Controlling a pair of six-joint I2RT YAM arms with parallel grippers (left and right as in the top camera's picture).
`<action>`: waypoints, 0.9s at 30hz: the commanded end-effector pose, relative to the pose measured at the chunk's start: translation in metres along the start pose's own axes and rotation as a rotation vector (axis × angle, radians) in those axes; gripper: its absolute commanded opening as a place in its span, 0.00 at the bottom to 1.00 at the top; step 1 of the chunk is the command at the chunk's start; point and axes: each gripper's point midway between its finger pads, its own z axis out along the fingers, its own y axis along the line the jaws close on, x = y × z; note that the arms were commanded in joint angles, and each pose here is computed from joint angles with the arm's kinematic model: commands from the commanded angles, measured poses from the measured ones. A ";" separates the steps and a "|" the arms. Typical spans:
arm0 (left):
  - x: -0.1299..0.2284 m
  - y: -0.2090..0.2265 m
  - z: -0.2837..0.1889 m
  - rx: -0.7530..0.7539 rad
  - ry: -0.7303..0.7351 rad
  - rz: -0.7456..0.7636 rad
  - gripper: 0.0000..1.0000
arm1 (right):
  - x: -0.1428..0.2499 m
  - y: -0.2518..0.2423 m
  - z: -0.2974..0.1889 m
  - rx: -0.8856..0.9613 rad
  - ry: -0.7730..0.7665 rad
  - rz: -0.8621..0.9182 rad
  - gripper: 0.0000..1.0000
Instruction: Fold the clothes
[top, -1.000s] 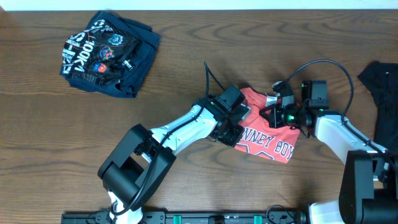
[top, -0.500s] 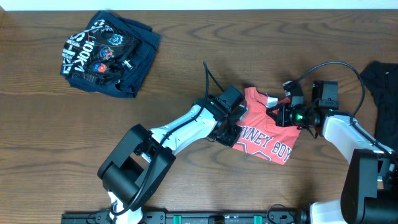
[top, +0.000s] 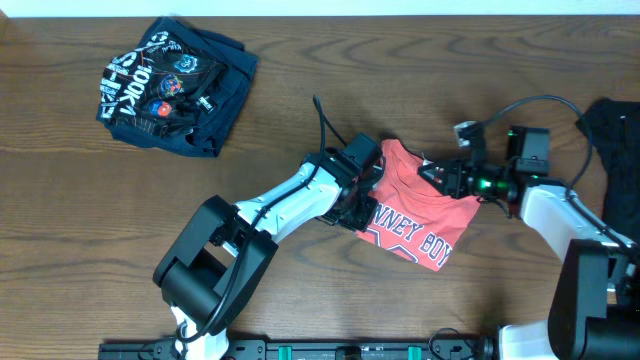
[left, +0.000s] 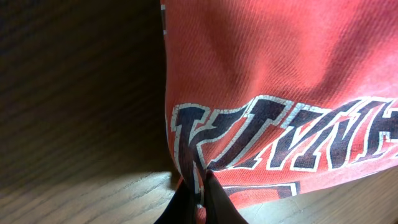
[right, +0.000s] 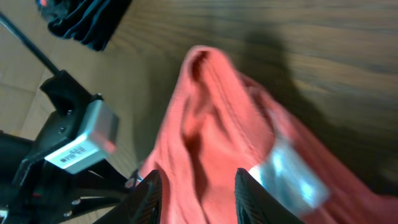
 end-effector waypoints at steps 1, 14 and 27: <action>0.001 0.004 -0.006 -0.019 -0.014 -0.010 0.06 | -0.001 0.019 0.018 -0.007 0.028 -0.011 0.34; -0.002 0.003 -0.006 -0.017 -0.024 -0.008 0.06 | 0.004 -0.005 0.051 0.274 0.019 0.146 0.17; -0.001 0.003 -0.006 -0.017 -0.023 -0.008 0.06 | 0.000 0.012 0.056 0.174 0.015 0.145 0.27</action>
